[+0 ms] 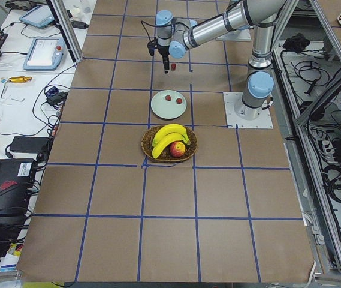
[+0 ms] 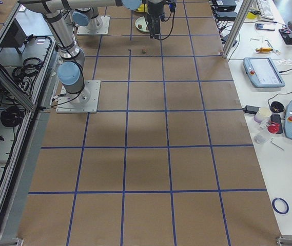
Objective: Collect all strawberries into plate
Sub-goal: 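Reach the left gripper to the last strawberry and grasp it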
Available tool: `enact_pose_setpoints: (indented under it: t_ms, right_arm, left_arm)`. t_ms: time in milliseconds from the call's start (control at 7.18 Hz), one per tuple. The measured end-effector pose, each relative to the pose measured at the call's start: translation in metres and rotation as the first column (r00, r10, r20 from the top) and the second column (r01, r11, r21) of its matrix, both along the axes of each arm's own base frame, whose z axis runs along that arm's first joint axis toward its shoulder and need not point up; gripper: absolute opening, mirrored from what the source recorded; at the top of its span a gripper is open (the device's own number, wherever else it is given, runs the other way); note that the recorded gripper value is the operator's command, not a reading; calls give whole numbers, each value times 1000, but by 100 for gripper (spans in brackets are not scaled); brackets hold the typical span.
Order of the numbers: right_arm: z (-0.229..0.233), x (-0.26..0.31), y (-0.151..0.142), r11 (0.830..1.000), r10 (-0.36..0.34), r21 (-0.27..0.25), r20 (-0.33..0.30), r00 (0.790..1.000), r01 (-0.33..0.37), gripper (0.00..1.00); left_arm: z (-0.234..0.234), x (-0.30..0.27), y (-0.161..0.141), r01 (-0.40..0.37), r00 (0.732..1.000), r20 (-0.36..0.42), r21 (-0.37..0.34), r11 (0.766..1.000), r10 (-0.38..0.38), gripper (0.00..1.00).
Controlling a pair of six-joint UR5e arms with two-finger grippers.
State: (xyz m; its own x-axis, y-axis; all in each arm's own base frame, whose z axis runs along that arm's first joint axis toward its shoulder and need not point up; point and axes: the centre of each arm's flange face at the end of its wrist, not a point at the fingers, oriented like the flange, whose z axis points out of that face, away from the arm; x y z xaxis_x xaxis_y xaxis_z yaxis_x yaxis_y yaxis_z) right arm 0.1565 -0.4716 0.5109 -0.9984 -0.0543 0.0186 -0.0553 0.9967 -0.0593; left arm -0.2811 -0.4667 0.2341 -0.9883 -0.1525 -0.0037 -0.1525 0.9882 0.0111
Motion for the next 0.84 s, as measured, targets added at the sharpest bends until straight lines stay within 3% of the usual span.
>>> enact_pose_setpoints:
  t_ms: [696, 835]
  right_arm:
    - [0, 0, 0, 1000, 0, -1, 0, 1000, 0, 100]
    - [0, 0, 0, 1000, 0, -1, 0, 1000, 0, 100]
  left_arm:
    - [-48, -55, 24, -68, 997, 36, 39, 997, 67, 81]
    - [-54, -56, 27, -83, 996, 43, 47, 995, 81, 67]
